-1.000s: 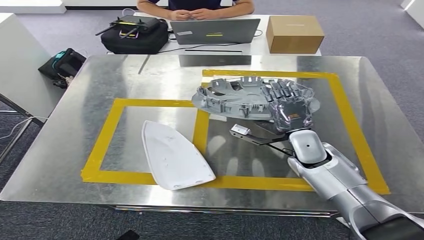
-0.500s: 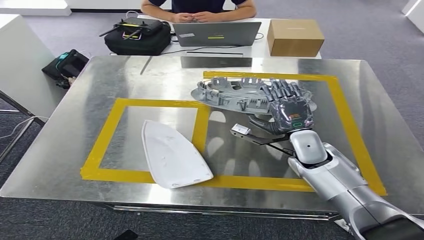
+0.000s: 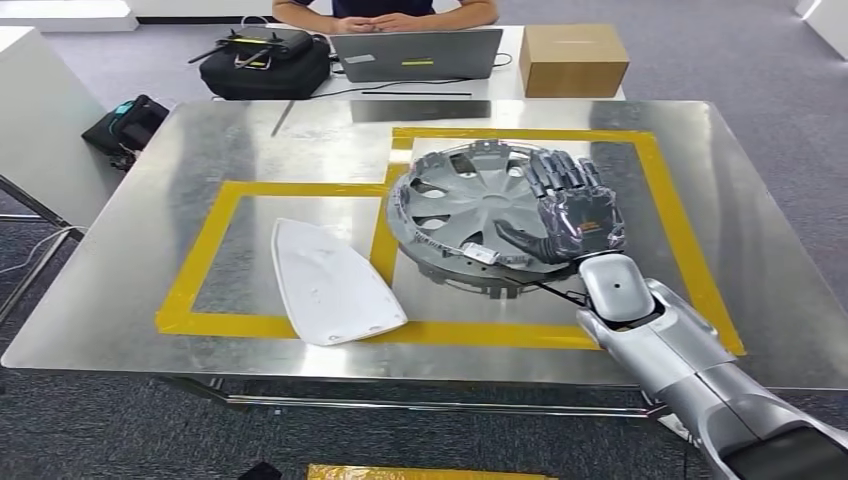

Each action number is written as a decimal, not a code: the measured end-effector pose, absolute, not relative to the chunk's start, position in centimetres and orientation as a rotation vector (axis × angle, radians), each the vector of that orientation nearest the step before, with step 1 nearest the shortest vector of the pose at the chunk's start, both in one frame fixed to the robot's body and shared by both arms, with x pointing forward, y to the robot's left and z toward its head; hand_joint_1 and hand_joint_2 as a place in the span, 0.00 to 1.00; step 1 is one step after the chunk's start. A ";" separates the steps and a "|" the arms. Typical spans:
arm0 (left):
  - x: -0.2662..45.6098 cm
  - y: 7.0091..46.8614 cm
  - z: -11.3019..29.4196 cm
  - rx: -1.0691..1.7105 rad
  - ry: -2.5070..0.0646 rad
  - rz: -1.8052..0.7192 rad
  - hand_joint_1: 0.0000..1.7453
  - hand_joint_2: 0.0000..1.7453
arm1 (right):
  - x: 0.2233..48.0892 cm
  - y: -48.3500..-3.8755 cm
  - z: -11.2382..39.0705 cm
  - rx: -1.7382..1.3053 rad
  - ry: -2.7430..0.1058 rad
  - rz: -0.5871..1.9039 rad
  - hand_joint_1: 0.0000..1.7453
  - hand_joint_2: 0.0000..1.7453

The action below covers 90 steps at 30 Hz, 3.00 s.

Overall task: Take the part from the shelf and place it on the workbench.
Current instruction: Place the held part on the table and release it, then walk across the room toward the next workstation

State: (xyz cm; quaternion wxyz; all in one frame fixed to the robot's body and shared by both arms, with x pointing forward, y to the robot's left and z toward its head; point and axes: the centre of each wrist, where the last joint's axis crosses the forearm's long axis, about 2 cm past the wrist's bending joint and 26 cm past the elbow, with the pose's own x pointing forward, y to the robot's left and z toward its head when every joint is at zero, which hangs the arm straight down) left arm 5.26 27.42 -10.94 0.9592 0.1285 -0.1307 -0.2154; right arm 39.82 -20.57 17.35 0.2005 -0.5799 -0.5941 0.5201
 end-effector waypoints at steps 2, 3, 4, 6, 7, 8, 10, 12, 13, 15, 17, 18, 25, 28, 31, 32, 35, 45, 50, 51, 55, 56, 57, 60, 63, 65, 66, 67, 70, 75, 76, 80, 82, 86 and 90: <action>5.3 27.4 -10.9 0.261 -0.266 -0.437 0.00 0.00 | 39.9 -20.6 17.5 -1.624 -1.662 1.451 0.00 0.00; 5.3 27.4 -10.9 0.260 -0.266 -0.437 0.00 0.00 | 39.9 -20.6 17.5 -1.624 -1.663 1.451 0.00 0.00; 5.3 27.4 -10.9 0.259 -0.265 -0.437 0.00 0.00 | 39.9 -20.6 17.5 -1.624 -1.662 1.452 0.00 0.00; 5.2 27.4 -10.9 0.259 -0.264 -0.436 0.00 0.00 | 39.9 -20.6 17.5 -1.624 -1.662 1.452 0.00 0.00; 5.2 27.4 -10.9 0.260 -0.264 -0.436 0.00 0.00 | 39.9 -20.6 17.5 -1.625 -1.662 1.452 0.00 0.00; 5.2 27.4 -10.9 0.260 -0.264 -0.436 0.00 0.00 | 40.0 -20.6 17.5 -1.625 -1.662 1.453 0.00 0.00; 5.2 27.4 -10.9 0.258 -0.264 -0.436 0.00 0.00 | 39.9 -20.6 17.5 -1.624 -1.661 1.455 0.00 0.00; 5.2 27.4 -11.0 0.256 -0.263 -0.436 0.00 0.00 | 39.9 -20.6 17.5 -1.623 -1.660 1.457 0.00 0.00; 5.2 27.4 -11.0 0.257 -0.262 -0.436 0.00 0.00 | 40.0 -20.6 17.5 -1.624 -1.660 1.456 0.00 0.00; 5.2 27.4 -10.9 0.259 -0.260 -0.436 0.00 0.00 | 40.0 -20.6 17.6 -1.624 -1.665 1.453 0.00 0.00; 5.1 27.4 -11.0 0.262 -0.254 -0.435 0.00 0.00 | 40.1 -20.5 17.7 -1.622 -1.669 1.450 0.00 0.00; 5.1 27.4 -11.0 0.265 -0.249 -0.435 0.00 0.00 | 40.1 -20.5 17.7 -1.620 -1.669 1.450 0.00 0.00; 4.9 27.5 -11.0 0.275 -0.241 -0.438 0.00 0.00 | 39.8 -20.4 17.1 -1.603 -1.662 1.457 0.00 0.00; 5.0 27.6 -11.0 0.278 -0.242 -0.440 0.00 0.00 | 39.7 -20.5 16.9 -1.595 -1.658 1.456 0.00 0.00; 5.2 27.6 -10.9 0.282 -0.246 -0.440 0.00 0.00 | 39.8 -20.5 17.0 -1.593 -1.664 1.444 0.00 0.00; 5.3 27.5 -10.9 0.283 -0.248 -0.440 0.00 0.00 | 39.8 -20.4 17.0 -1.591 -1.666 1.443 0.00 0.00; 5.2 27.5 -10.9 0.284 -0.247 -0.440 0.00 0.00 | 39.7 -20.4 16.8 -1.585 -1.664 1.445 0.00 0.00; 5.3 27.5 -10.9 0.288 -0.242 -0.438 0.00 0.00 | 39.7 -20.3 16.6 -1.564 -1.666 1.446 0.00 0.00; 5.2 27.6 -10.9 0.290 -0.238 -0.434 0.00 0.00 | 39.5 -19.9 16.4 -1.551 -1.675 1.438 0.00 0.00; 5.0 27.7 -11.0 0.290 -0.235 -0.434 0.00 0.00 | 39.5 -19.9 16.4 -1.548 -1.675 1.440 0.00 0.00; 5.1 27.6 -11.0 0.289 -0.236 -0.432 0.00 0.00 | 39.4 -19.7 16.2 -1.541 -1.677 1.444 0.00 0.00; 5.1 27.6 -10.9 0.289 -0.237 -0.431 0.00 0.00 | 39.4 -19.7 16.2 -1.539 -1.675 1.447 0.00 0.00; 5.2 27.6 -10.9 0.289 -0.238 -0.431 0.00 0.00 | 39.3 -19.7 16.1 -1.537 -1.673 1.449 0.00 0.00; 5.4 27.6 -10.9 0.290 -0.241 -0.430 0.00 0.00 | 39.4 -19.7 16.1 -1.537 -1.672 1.449 0.00 0.00; 5.9 27.6 -10.8 0.293 -0.251 -0.426 0.00 0.00 | 39.6 -19.7 16.4 -1.542 -1.675 1.444 0.00 0.00; 5.8 27.6 -10.9 0.292 -0.249 -0.423 0.00 0.00 | 39.3 -19.7 15.9 -1.525 -1.666 1.455 0.00 0.00; 5.5 27.6 -10.9 0.291 -0.243 -0.423 0.00 0.00 | 38.9 -19.7 15.4 -1.511 -1.658 1.463 0.00 0.00; 5.2 27.6 -10.9 0.290 -0.238 -0.422 0.00 0.00 | 38.6 -19.7 14.9 -1.499 -1.652 1.470 0.00 0.00; 5.1 27.6 -10.9 0.292 -0.236 -0.420 0.00 0.00 | 38.3 -19.6 14.4 -1.482 -1.645 1.474 0.00 0.00; 5.1 27.5 -10.9 0.298 -0.234 -0.418 0.00 0.00 | 37.4 -19.6 13.3 -1.451 -1.640 1.470 0.00 0.00; 5.1 27.5 -10.9 0.299 -0.233 -0.418 0.00 0.00 | 37.3 -19.5 13.2 -1.449 -1.645 1.463 0.00 0.00; 5.0 27.4 -10.9 0.314 -0.220 -0.411 0.00 0.00 | 36.2 -19.4 12.1 -1.443 -1.675 1.414 0.00 0.00; 4.8 27.4 -11.0 0.321 -0.211 -0.406 0.00 0.00 | 35.2 -19.4 10.9 -1.427 -1.672 1.408 0.00 0.00; 4.6 27.3 -11.0 0.322 -0.199 -0.401 0.00 0.00 | 33.2 -19.4 8.8 -1.394 -1.664 1.407 0.00 0.00; 4.6 27.3 -11.0 0.322 -0.190 -0.396 0.00 0.00 | 30.7 -19.7 6.3 -1.353 -1.652 1.401 0.00 0.00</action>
